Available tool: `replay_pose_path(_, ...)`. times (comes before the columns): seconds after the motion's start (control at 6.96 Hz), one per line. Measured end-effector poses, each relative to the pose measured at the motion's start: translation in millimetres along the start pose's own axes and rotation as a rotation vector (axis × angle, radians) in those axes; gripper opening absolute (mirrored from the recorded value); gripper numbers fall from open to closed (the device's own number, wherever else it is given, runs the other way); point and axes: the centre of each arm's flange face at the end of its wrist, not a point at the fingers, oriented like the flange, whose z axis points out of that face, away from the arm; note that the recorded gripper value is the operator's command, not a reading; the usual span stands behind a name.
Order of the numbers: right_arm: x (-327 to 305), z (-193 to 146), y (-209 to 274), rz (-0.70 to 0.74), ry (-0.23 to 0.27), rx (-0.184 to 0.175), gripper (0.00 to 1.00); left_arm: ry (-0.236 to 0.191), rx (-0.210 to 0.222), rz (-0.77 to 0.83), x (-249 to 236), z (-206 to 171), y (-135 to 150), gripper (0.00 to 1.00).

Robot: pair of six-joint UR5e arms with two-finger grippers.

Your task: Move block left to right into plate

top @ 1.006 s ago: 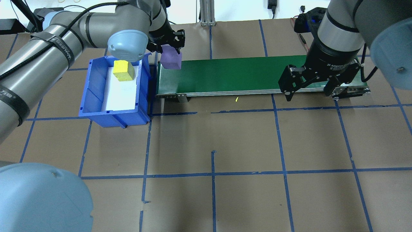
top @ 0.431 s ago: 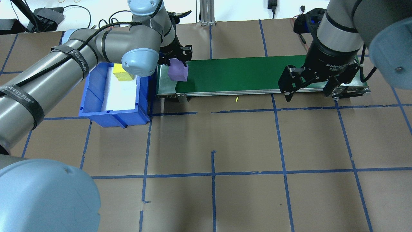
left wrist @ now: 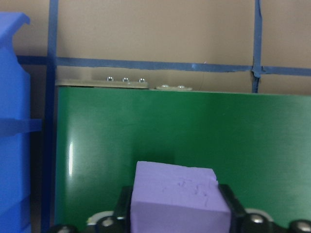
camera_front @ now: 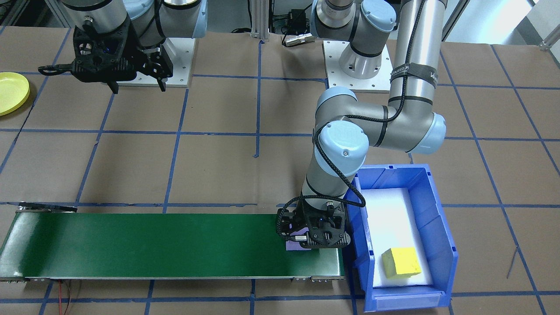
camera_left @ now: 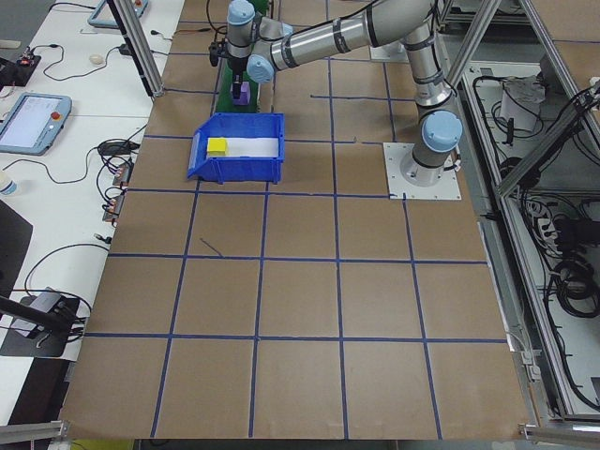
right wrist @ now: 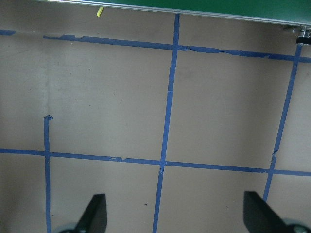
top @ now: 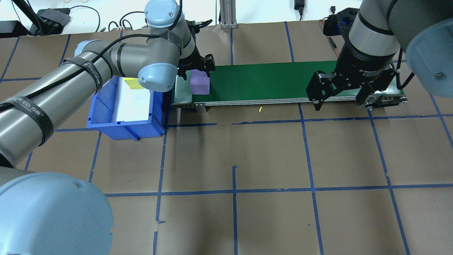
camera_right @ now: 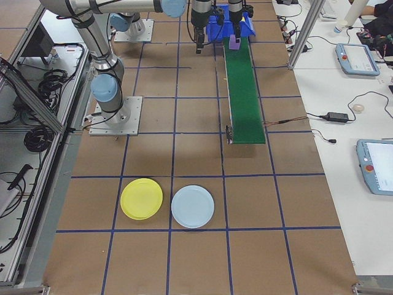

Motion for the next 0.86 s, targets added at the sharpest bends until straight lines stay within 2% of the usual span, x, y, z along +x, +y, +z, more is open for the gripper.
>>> replay_pose_path(0.14, -0.4, -0.1, 0.2, 0.003, -0.002, 0.0, 1.0, 0.002, 0.016, 0.001, 0.2, -6.4, 0.2, 1.0)
replay_pose_path(0.43, -0.6, -0.5, 0.4, 0.002, -0.003, 0.001, 1.0, -0.009, 0.026, -0.016, -20.2, -44.2, -8.1, 1.0)
replay_pose_path(0.72, -1.1, -2.5, 0.5, 0.005, -0.005, 0.005, 1.0, -0.042, 0.019, -0.042, -101.7, -78.7, -28.0, 1.0)
replay_pose_path(0.86, -0.8, -2.8, 0.5, 0.005, -0.005, 0.005, 1.0, -0.063, 0.004, -0.017, -140.0, -78.9, -35.5, 1.0)
